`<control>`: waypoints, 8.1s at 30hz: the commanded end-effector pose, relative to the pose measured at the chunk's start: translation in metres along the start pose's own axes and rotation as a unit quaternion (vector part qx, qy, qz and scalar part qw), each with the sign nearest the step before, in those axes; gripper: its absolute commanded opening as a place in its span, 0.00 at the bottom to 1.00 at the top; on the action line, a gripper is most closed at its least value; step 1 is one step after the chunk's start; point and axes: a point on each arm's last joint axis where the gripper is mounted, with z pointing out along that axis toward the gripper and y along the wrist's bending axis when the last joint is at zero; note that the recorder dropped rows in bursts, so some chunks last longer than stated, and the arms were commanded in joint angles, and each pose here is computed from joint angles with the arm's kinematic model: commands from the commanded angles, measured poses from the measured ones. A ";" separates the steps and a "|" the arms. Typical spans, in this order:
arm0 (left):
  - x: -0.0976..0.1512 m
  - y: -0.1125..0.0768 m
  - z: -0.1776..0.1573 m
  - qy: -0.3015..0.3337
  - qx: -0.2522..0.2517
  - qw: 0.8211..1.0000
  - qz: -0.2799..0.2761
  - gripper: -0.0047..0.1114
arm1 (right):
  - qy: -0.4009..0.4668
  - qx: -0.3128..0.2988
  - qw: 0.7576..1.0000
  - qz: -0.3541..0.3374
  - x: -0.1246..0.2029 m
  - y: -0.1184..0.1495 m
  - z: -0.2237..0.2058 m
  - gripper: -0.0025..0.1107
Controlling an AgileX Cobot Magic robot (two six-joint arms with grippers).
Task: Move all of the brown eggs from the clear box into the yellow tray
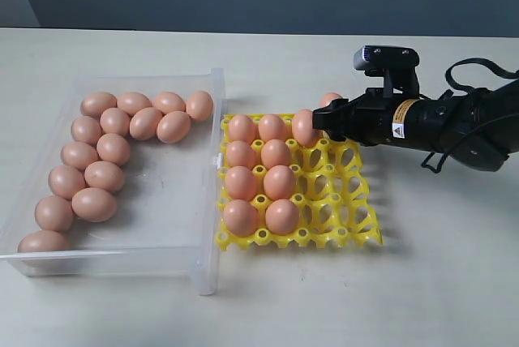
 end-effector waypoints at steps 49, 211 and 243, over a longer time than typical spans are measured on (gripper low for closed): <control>0.000 0.000 0.000 -0.006 0.000 1.000 0.000 0.04 | -0.018 -0.004 0.998 -0.067 -0.010 0.003 -0.006 0.49; 0.000 0.000 0.000 -0.006 0.000 1.000 0.000 0.04 | 0.210 0.075 0.967 -0.122 -0.053 0.095 -0.006 0.49; 0.000 0.000 0.000 -0.006 0.000 1.000 0.000 0.04 | 0.200 0.084 0.960 -0.175 -0.042 0.085 0.018 0.48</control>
